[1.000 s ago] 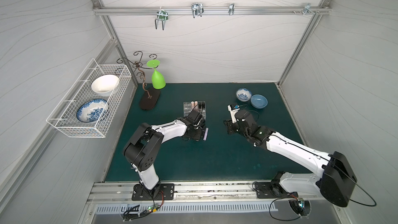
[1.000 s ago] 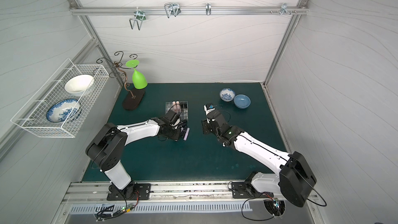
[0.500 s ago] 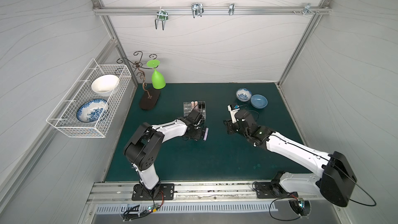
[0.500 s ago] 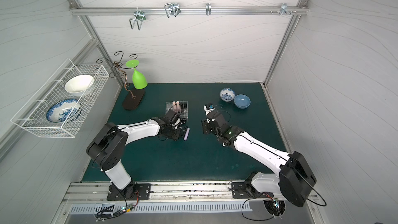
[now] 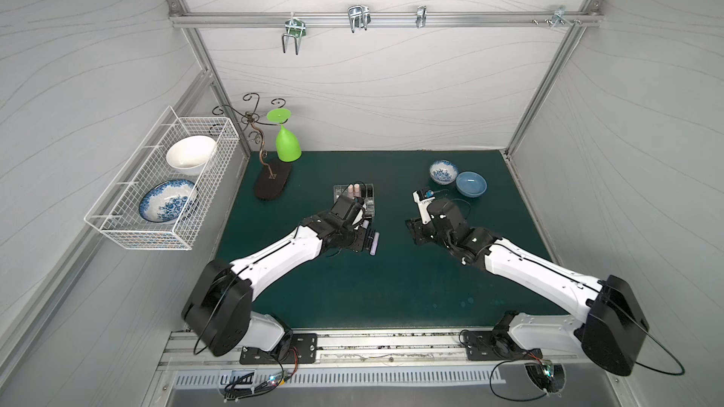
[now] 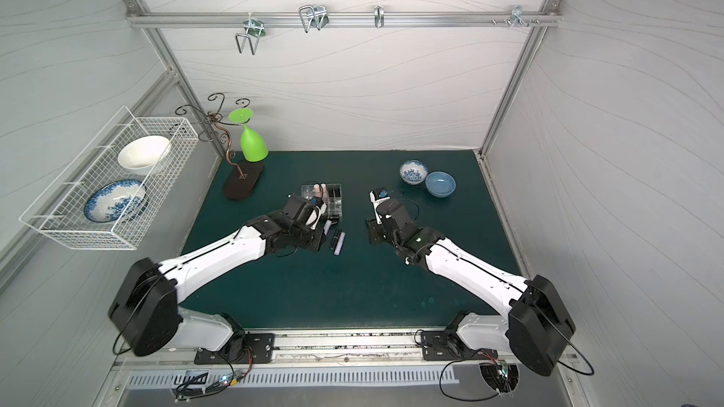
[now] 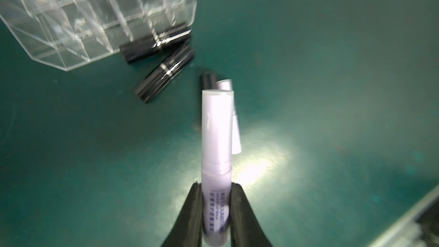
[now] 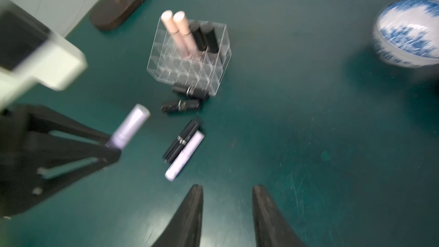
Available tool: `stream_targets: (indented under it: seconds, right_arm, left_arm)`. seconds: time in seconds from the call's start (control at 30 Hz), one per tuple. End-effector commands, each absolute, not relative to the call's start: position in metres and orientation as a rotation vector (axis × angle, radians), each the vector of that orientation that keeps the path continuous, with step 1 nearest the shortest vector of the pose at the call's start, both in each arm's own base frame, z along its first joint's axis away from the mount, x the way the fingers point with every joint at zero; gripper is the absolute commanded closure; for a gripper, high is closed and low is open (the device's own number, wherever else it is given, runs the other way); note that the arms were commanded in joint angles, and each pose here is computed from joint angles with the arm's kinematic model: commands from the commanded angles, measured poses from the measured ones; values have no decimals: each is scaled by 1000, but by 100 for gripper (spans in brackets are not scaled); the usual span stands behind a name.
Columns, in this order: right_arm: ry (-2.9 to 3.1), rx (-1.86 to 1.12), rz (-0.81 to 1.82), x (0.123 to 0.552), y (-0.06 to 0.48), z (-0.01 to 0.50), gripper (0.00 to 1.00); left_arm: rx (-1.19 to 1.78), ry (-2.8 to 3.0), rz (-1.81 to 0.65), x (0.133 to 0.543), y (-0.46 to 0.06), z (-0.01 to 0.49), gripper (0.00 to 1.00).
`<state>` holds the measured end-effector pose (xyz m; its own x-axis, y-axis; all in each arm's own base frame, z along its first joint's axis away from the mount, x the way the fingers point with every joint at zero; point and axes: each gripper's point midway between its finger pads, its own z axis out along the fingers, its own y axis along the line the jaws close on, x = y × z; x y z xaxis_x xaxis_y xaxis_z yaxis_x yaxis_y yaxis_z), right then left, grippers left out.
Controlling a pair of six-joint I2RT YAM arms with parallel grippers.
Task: Arrange the lipsticks in the organizer
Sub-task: Pick up the lipstick at the center of the board.
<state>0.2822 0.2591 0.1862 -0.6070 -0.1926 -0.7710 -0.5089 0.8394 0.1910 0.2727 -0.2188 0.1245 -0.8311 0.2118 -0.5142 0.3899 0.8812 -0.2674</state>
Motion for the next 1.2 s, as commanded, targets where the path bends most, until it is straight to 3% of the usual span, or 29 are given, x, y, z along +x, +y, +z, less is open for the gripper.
stream_targets:
  seconds: [0.0,0.13,0.4,0.77,1.17]
  right_arm:
    - [2167,-676,751,270,282,238,52]
    - [2127,-831,1107,239,302,279,38]
    - [2133,-942,1476,210,312,286,34]
    - [2068,-1009,1809,196,324,281,39]
    - [2103,-1005,1794,200,339,271,55]
  left_arm:
    - [498,2512,-710,246,-235,146,78]
    - [534,2372,-921,230,-250,183,78]
    - [614,2171,-1175,203,-264,244,78]
    - [638,2155,-1218,198,-267,246,79]
    - [657,2141,-1250,194,-269,247,79]
